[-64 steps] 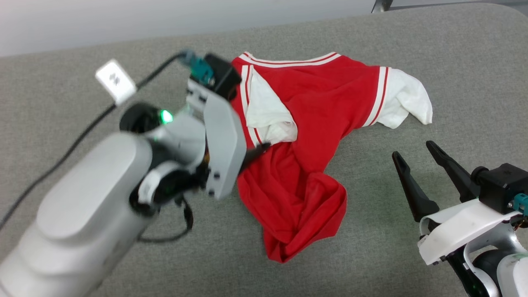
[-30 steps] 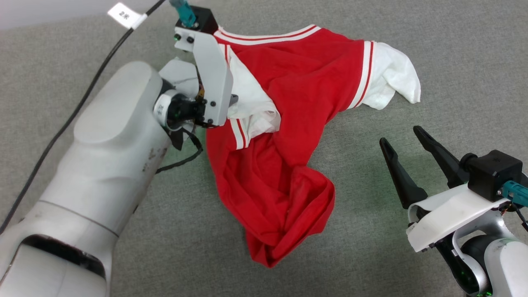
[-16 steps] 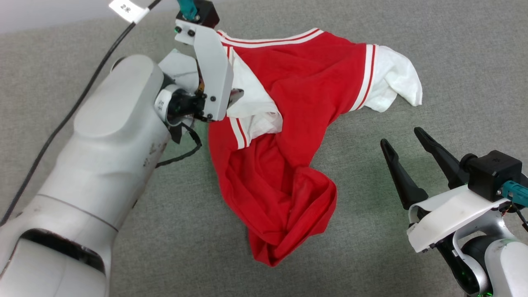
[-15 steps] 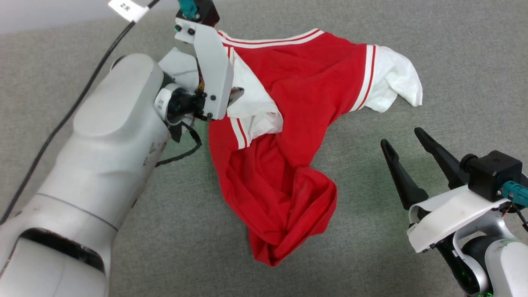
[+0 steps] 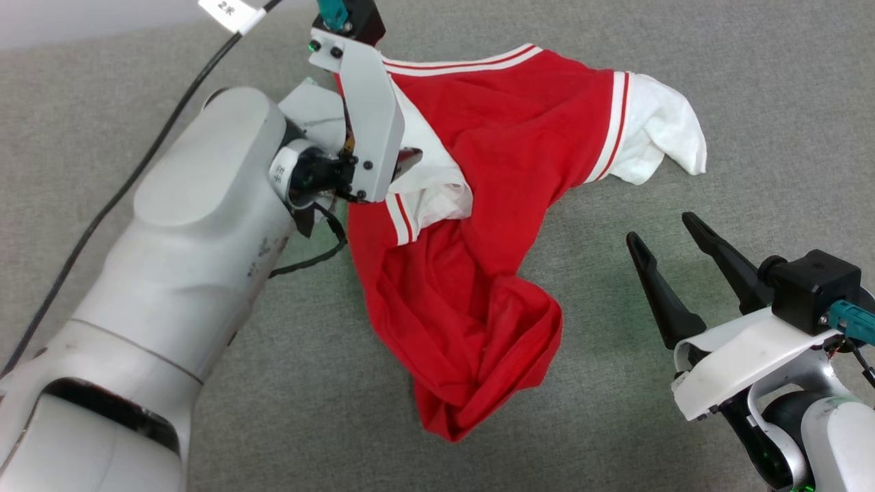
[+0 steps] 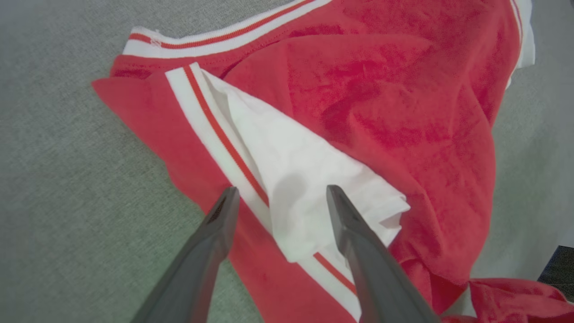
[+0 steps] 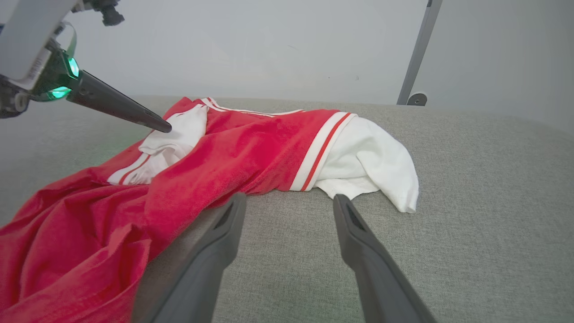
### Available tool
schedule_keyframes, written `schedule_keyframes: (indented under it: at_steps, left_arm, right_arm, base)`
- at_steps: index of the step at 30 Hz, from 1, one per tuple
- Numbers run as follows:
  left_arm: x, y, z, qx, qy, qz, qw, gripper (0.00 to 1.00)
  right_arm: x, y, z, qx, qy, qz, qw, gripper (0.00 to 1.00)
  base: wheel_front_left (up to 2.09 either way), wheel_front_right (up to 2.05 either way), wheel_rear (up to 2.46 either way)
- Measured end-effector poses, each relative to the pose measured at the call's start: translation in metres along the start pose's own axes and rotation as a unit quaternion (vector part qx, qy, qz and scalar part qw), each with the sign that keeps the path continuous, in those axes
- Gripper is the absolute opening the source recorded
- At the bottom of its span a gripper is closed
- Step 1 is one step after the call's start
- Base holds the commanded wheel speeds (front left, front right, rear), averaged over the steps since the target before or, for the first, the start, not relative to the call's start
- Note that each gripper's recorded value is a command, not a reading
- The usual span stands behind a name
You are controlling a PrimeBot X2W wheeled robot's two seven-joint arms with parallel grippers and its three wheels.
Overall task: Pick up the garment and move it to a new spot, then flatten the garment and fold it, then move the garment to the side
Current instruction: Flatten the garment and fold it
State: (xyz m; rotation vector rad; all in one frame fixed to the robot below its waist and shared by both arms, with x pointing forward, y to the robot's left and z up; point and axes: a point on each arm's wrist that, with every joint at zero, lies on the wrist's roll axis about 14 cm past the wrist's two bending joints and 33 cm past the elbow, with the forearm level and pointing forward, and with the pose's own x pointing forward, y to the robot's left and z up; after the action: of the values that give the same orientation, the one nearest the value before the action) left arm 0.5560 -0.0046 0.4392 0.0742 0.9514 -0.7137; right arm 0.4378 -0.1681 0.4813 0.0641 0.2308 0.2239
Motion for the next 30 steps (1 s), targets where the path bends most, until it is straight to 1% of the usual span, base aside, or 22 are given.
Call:
schedule_keyframes:
  at_steps: [4,5,6,7,8,9,10,11,16,21,22,23,24,25,26,27,30]
  left_arm:
    - [0.005,0.000,-0.005,0.000,0.009,-0.003,1.000,1.00]
    - [0.006,0.000,-0.005,0.000,0.012,-0.003,1.000,0.89]
    - [0.006,0.000,-0.006,0.000,0.013,-0.004,1.000,0.69]
    - [0.006,-0.001,-0.007,0.001,0.016,-0.004,1.000,0.45]
    - [0.006,-0.001,-0.007,0.001,0.016,-0.004,1.000,0.45]
    - [0.006,-0.002,-0.008,-0.002,0.019,-0.008,1.000,0.32]
    - [0.006,-0.004,-0.009,-0.004,0.020,-0.011,1.000,0.15]
    - [0.006,-0.005,-0.009,-0.004,0.021,-0.013,1.000,0.00]
    - [0.001,-0.006,-0.007,-0.002,0.016,-0.013,1.000,0.00]
    - [-0.009,-0.001,0.000,-0.013,-0.003,-0.008,1.000,0.00]
    - [-0.019,0.009,0.004,-0.018,-0.007,0.004,1.000,0.00]
    - [-0.019,0.009,0.004,-0.018,-0.007,0.004,1.000,0.00]
    - [-0.026,0.018,0.005,-0.021,-0.009,0.015,1.000,0.00]
    - [-0.033,0.028,0.006,-0.023,-0.009,0.028,0.999,0.00]
    - [-0.049,0.052,0.005,-0.027,-0.009,0.059,0.998,0.00]
    - [-0.049,0.052,0.005,-0.027,-0.009,0.059,0.998,0.00]
    - [-0.068,0.084,0.000,-0.024,-0.007,0.106,0.994,0.00]
  right_arm:
    - [-0.001,-0.002,-0.002,0.000,0.003,-0.003,1.000,1.00]
    - [-0.001,-0.003,-0.003,0.001,0.004,-0.004,1.000,1.00]
    - [-0.001,-0.003,-0.003,0.001,0.004,-0.005,1.000,1.00]
    - [-0.001,-0.003,-0.003,0.001,0.004,-0.005,1.000,1.00]
    - [-0.001,-0.003,-0.003,0.001,0.004,-0.005,1.000,1.00]
    - [-0.001,-0.004,-0.003,0.001,0.004,-0.006,1.000,1.00]
    - [-0.001,-0.004,-0.003,0.001,0.003,-0.006,1.000,1.00]
    - [-0.002,-0.004,-0.002,0.001,0.003,-0.006,1.000,1.00]
    - [-0.001,-0.001,-0.001,0.001,0.001,-0.003,1.000,1.00]
    - [-0.001,0.000,0.002,0.002,-0.002,-0.001,1.000,1.00]
    - [-0.003,0.001,0.000,0.003,0.001,0.000,1.000,1.00]
    - [-0.003,0.001,0.000,0.003,0.001,0.000,1.000,1.00]
    - [-0.003,0.002,0.000,0.002,0.002,0.002,1.000,1.00]
    - [-0.002,0.003,0.002,0.001,0.000,0.004,1.000,1.00]
    - [-0.001,0.007,0.004,-0.001,-0.002,0.009,1.000,1.00]
    - [-0.001,0.007,0.004,-0.001,-0.002,0.009,1.000,1.00]
    - [0.002,0.014,0.006,-0.001,-0.004,0.020,1.000,1.00]
  base:
    - [0.00,0.00,0.00]
    - [0.00,0.00,0.00]
    - [0.00,0.00,0.00]
    - [0.00,0.00,0.00]
    - [0.00,0.00,0.00]
    - [0.00,0.00,0.00]
    - [0.00,0.00,0.00]
    - [0.00,0.00,0.00]
    - [0.00,0.00,0.00]
    - [0.00,0.00,0.00]
    - [0.00,0.00,0.00]
    - [0.00,0.00,0.00]
    - [0.00,0.00,0.00]
    - [0.00,0.00,0.00]
    - [0.00,0.00,0.00]
    - [0.00,0.00,0.00]
    - [0.00,0.00,0.00]
